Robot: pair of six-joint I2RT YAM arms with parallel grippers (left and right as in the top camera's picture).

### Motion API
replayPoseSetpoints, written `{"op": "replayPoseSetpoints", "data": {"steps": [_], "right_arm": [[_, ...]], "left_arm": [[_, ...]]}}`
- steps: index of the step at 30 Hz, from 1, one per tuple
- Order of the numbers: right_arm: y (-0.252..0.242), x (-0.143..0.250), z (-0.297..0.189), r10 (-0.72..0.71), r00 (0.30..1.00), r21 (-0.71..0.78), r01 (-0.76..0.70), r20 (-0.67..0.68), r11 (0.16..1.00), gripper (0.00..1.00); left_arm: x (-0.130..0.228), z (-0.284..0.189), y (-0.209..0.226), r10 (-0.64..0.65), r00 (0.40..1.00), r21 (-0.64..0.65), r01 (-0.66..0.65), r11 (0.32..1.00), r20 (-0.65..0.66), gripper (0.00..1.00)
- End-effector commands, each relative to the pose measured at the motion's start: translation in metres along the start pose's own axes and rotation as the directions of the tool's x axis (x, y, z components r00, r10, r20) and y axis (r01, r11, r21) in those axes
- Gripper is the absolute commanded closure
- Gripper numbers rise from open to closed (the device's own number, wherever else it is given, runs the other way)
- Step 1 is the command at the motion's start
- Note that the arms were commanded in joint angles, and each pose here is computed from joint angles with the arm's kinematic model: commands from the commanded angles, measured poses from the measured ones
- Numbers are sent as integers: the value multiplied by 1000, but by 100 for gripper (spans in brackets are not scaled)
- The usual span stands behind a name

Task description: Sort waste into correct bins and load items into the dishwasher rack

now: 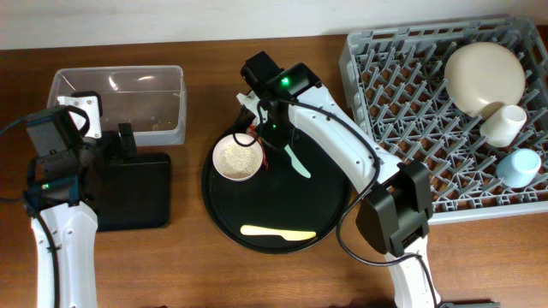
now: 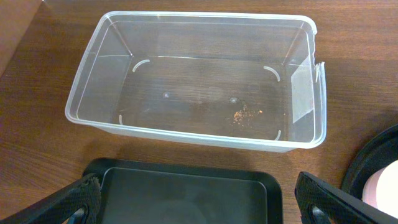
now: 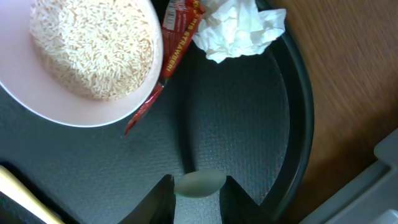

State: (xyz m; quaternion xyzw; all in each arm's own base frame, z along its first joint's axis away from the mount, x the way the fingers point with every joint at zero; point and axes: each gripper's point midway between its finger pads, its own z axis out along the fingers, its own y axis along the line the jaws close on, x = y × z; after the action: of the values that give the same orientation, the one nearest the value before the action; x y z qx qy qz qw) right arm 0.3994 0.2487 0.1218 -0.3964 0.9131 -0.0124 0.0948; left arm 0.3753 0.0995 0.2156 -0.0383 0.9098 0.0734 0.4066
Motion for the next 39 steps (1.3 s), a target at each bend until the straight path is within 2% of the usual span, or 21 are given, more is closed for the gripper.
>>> {"op": "replayPoseSetpoints", "data": {"steps": [1,10,13,18,25,26,28,36,39], "right_arm": [[-21,-5,-31,66,995,32,-69,73,997,73],[-65,-3,-92,188,967,53,-200,174,978,73],[-59,-7,-96,190,963,10,-195,191,981,71],[-33,6,-62,192,978,-113,-183,81,977,60],[-11,69,12,188,963,-159,-219,-191,963,35],[-9,78,24,183,958,-164,-221,-222,961,28],[-5,94,43,163,952,-185,-215,-261,959,25],[-24,124,85,204,940,-198,-263,-273,944,20],[-10,117,83,155,967,-376,-222,-202,900,18]], "left_arm": [[-9,-4,4,-15,1000,-13,15,1000,21,1],[-9,-4,4,-15,1000,-13,15,1000,21,1],[-9,-4,4,-15,1000,-13,15,1000,21,1],[-9,-4,4,-15,1000,-13,15,1000,21,1],[-9,-4,4,-15,1000,-13,15,1000,21,1],[-9,-4,4,-15,1000,-13,15,1000,21,1],[-9,-4,4,-15,1000,-13,15,1000,21,1],[-9,-4,4,-15,1000,-13,15,1000,21,1],[-9,-4,4,-15,1000,-13,15,1000,21,1]]}}
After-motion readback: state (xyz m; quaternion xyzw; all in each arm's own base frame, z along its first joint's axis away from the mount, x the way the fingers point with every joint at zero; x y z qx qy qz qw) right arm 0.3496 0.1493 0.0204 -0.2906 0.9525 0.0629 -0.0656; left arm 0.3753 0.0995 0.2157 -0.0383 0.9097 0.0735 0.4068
